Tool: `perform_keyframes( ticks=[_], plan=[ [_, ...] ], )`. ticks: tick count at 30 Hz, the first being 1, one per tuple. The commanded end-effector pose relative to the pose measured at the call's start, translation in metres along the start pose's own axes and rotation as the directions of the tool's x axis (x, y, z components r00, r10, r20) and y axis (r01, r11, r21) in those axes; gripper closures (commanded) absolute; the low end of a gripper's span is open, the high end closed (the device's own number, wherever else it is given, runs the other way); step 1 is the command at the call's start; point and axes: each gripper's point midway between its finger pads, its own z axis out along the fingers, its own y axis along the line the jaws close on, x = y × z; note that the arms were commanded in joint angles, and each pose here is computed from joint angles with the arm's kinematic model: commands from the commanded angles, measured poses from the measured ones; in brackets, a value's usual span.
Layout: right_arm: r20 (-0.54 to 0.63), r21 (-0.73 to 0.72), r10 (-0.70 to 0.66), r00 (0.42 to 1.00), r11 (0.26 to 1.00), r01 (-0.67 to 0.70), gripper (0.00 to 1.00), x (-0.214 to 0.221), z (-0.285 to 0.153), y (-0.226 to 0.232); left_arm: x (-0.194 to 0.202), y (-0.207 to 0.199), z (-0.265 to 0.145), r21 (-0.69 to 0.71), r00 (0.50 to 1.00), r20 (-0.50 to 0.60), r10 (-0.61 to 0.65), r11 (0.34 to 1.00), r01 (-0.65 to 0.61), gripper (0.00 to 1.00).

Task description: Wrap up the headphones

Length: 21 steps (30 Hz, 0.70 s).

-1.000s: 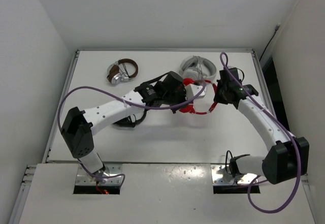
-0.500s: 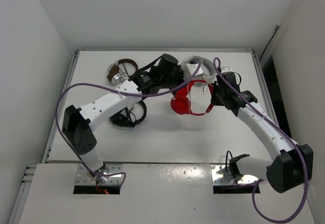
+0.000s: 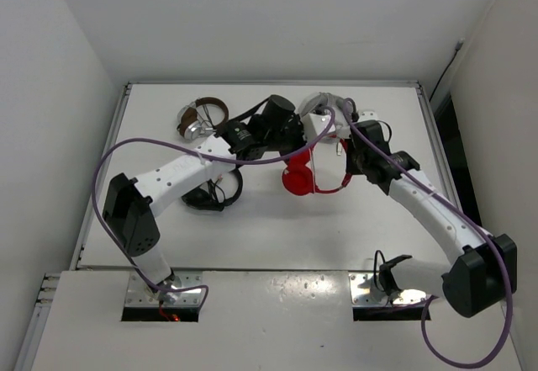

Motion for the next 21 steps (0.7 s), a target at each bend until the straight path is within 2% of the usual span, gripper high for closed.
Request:
perform_keyframes(
  ticks=[1,8,11,21],
  plan=[
    [0.026,0.037,-0.006,1.0,0.999,0.005,1.0,-0.009,-0.001,-0.005,-0.025,0.006,-0.017,-0.032,0.994,0.104,0.042,0.999,-0.038,1.0],
    [0.059,0.11,-0.007,0.998,0.994,0.0,1.0,-0.017,-0.001,-0.013,-0.033,-0.017,-0.025,-0.01,0.987,0.132,0.092,0.996,-0.092,1.0],
    [0.063,0.121,0.002,0.998,0.993,-0.01,1.0,-0.017,-0.001,-0.014,-0.035,-0.015,-0.03,-0.028,0.985,0.147,0.096,0.995,-0.093,1.0],
    [0.069,0.12,-0.017,0.997,0.993,0.009,1.0,-0.019,-0.002,-0.007,-0.037,-0.048,-0.021,0.032,0.978,0.186,0.093,0.994,-0.101,1.0]
  ],
)
